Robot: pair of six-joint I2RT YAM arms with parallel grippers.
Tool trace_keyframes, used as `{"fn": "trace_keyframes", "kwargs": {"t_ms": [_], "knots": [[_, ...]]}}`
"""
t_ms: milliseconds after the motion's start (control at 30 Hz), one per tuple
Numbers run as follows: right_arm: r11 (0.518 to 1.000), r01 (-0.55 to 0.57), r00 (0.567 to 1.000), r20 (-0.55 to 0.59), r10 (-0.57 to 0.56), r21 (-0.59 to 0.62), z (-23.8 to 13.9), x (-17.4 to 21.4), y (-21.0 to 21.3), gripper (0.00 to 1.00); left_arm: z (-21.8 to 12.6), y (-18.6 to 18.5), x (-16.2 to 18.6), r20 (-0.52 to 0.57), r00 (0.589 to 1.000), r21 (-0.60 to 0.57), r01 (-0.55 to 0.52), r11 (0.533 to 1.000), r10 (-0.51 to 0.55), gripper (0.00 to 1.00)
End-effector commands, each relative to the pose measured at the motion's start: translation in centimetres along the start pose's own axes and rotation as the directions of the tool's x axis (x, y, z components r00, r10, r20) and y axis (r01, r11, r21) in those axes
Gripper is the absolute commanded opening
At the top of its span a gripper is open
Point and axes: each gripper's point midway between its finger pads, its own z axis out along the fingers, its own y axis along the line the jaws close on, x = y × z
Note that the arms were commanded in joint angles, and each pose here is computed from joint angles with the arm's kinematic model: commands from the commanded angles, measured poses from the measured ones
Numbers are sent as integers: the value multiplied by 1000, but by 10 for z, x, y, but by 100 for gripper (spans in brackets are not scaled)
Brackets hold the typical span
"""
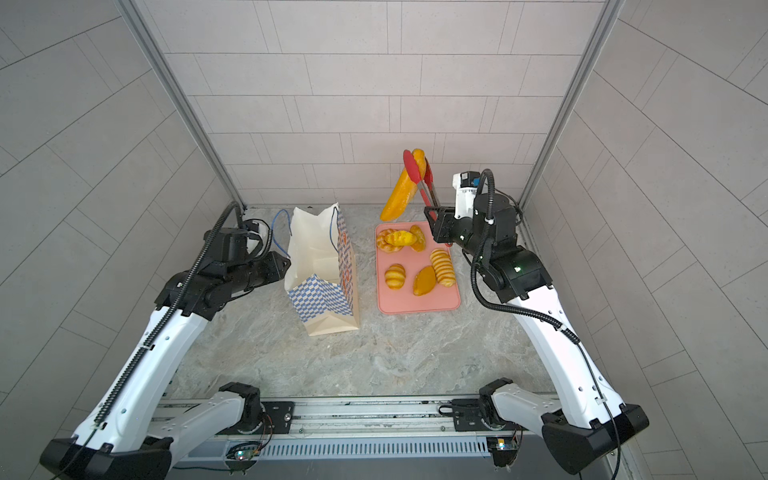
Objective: Place the fake bread into the paper bag
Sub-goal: 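Lift the clamped baguette upright with the tongs toward the bag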
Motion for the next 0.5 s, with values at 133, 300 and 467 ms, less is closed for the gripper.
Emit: {"fn": "trace_keyframes", "kwargs": {"t_ms": [133, 300, 467], "knots": [[980, 22, 971, 238, 27, -199, -36, -68, 52, 36, -10, -4, -3, 15, 1000, 4, -12, 1000, 12, 18], [961, 17, 964, 261, 58, -277, -41, -75, 70, 37, -10, -4, -4, 17, 1000, 4, -11, 1000, 11, 16], [939, 43, 958, 279, 58, -341, -48, -79, 93, 37, -8, -3, -3, 11, 1000, 2, -10, 1000, 10, 14]]}}
